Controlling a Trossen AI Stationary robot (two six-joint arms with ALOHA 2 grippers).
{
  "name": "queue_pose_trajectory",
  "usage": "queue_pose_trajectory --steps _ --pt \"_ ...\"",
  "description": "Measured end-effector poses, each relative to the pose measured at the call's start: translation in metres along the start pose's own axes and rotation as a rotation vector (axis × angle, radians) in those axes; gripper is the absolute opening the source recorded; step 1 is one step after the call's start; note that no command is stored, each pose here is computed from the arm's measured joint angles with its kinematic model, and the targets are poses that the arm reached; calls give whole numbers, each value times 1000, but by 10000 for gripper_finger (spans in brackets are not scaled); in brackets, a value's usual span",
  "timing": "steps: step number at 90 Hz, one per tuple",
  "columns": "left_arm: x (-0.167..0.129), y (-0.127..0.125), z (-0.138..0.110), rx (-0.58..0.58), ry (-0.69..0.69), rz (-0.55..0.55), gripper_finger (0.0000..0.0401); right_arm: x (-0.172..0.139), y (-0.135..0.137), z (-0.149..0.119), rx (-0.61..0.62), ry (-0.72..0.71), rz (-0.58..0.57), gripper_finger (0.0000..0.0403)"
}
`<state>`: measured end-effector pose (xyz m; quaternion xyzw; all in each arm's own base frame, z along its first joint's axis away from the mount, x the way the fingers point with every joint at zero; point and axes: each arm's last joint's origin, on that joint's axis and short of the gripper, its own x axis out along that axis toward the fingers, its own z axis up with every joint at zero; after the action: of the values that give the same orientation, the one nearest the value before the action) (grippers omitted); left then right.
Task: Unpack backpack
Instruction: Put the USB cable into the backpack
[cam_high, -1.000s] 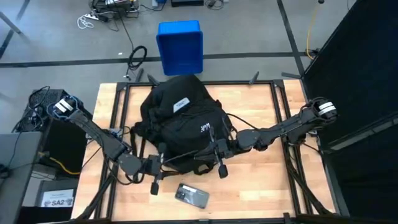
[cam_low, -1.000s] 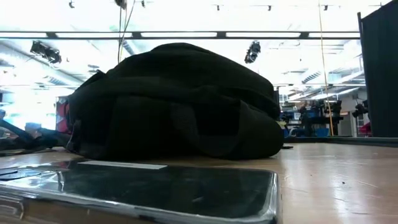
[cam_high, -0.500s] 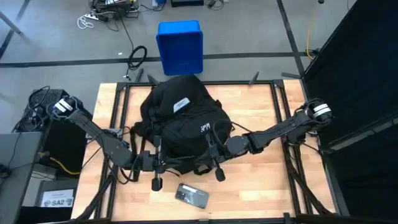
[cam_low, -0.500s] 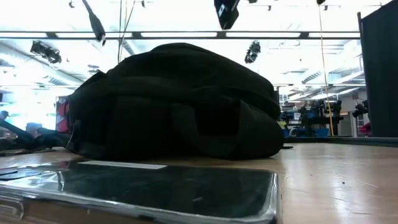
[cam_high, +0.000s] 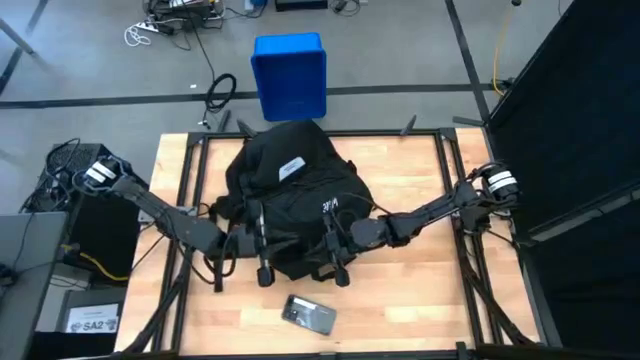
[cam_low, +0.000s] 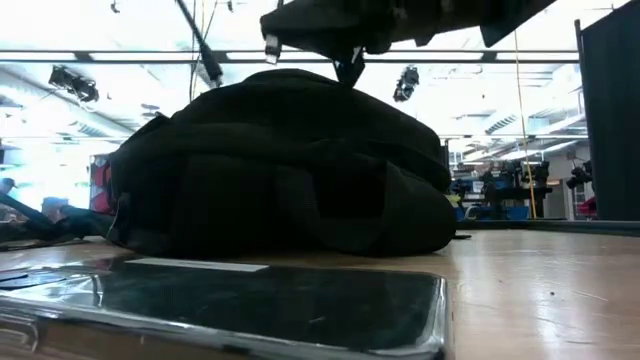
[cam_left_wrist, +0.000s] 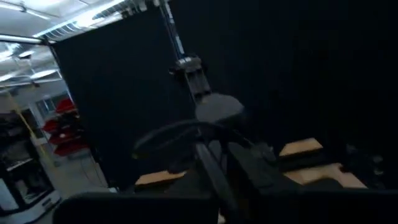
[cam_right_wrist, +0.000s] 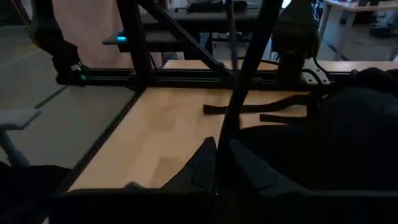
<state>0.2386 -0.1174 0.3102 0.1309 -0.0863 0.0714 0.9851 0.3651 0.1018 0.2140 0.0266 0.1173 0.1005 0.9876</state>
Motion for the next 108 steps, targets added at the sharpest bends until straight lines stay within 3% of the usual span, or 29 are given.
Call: queue_pose_trajectory --steps 24,44,61,93,108 --pt "7 11 1 -21 -63 -18 0 0 0 1 4 -7 4 0" --pt "8 12 1 -23 -72 -27 0 0 -2 4 -5 -42 -75 22" --pt "8 11 1 -27 -69 -29 0 0 -1 7 -61 -78 -92 67" --pt "8 12 3 -43 -91 -37 0 -1 -1 8 -59 -84 -106 187" --pt "10 16 3 -46 -111 -39 0 -1 -1 9 -36 -100 -104 225"
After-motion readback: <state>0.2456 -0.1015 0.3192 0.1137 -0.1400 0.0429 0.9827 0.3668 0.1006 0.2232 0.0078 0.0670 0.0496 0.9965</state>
